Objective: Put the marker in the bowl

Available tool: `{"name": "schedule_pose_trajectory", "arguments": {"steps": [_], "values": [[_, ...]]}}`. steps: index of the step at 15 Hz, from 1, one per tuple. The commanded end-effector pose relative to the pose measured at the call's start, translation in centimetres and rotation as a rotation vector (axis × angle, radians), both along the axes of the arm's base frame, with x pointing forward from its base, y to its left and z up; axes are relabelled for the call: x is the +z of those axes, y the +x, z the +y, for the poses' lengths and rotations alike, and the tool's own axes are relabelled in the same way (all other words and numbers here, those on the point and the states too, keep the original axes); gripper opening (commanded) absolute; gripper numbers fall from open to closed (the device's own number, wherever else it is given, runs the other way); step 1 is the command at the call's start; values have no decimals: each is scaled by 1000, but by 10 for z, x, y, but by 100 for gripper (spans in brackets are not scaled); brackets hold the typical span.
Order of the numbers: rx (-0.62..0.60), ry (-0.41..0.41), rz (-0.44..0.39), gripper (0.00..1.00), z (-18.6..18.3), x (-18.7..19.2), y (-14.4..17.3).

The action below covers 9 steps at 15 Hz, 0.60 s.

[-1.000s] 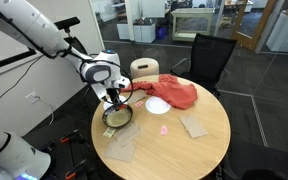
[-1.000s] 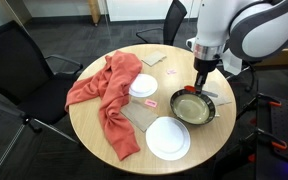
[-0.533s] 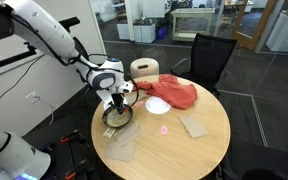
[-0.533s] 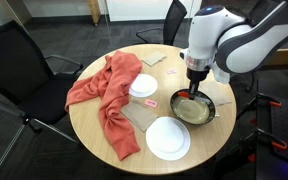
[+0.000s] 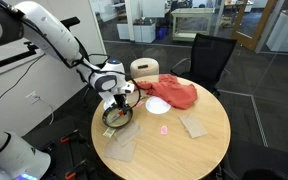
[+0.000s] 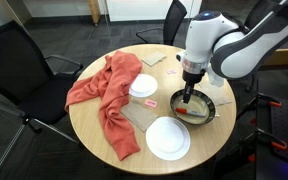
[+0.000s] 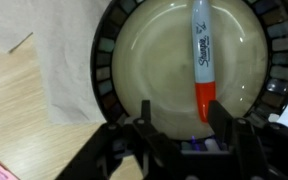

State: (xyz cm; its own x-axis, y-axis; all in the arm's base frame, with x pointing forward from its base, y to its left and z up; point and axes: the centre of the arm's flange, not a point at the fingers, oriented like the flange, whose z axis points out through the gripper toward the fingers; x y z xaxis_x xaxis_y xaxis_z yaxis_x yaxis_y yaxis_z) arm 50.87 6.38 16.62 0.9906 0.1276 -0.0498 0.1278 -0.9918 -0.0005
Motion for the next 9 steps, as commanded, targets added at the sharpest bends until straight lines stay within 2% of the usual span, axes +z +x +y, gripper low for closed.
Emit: {"name": "schedule_pose_trajectory", "arguments": {"steps": [1, 2, 7, 9], "values": [[17, 2, -31, 92, 0, 5, 3], [17, 4, -33, 99, 0, 6, 3], [16, 5, -40, 100, 1, 9, 3], [0, 2, -15, 100, 0, 2, 3]]}}
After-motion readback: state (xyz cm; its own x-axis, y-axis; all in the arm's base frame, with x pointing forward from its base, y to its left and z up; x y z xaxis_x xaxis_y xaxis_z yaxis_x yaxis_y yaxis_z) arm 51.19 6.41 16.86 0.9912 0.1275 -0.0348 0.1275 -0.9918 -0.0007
